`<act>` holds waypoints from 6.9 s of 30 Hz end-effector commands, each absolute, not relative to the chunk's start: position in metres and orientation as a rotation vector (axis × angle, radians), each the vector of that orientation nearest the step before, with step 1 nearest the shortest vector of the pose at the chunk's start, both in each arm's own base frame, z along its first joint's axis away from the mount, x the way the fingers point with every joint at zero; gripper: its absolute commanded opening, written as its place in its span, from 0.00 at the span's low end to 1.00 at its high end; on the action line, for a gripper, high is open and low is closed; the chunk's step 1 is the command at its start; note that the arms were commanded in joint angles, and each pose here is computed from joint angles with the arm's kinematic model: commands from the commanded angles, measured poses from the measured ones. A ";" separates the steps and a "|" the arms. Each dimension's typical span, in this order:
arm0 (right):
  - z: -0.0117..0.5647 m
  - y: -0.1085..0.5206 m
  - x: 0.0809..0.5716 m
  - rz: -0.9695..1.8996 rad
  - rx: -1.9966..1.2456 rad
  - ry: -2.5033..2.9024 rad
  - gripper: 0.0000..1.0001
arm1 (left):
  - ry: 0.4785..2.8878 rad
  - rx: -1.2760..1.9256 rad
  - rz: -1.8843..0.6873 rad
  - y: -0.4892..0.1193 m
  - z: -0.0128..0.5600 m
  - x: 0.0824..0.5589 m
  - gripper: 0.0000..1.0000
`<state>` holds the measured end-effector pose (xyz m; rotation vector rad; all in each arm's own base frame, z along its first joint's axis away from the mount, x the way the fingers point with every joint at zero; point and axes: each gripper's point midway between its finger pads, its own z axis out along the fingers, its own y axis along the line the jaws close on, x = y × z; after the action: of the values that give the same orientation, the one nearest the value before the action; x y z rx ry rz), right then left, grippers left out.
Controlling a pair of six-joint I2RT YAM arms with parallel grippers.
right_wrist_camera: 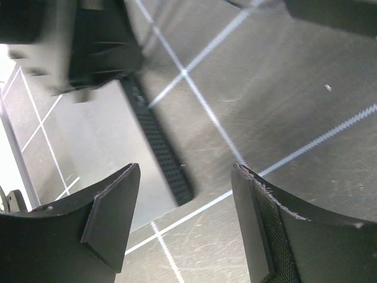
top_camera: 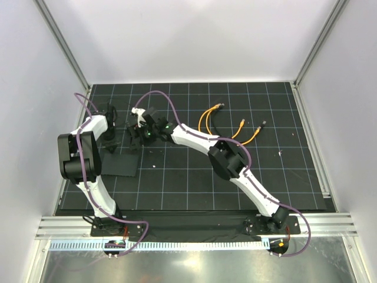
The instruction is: Pull the plug from the switch port
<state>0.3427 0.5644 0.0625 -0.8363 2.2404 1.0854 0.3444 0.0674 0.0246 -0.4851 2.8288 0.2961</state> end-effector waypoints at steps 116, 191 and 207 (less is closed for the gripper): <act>0.126 0.618 0.332 1.922 -0.766 1.839 0.24 | 2.490 -0.822 0.196 0.055 0.086 0.371 0.49; 0.091 0.620 0.322 1.732 -0.519 2.253 0.41 | 2.437 -1.281 0.134 0.067 0.057 0.250 0.21; 0.076 0.629 0.325 1.671 -0.553 2.217 0.41 | 2.395 -1.244 0.225 0.086 0.074 0.266 0.27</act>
<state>0.3279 0.6217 0.0460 -0.4948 2.3133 1.6487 0.2492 0.0684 0.0524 -1.2751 2.4696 0.1710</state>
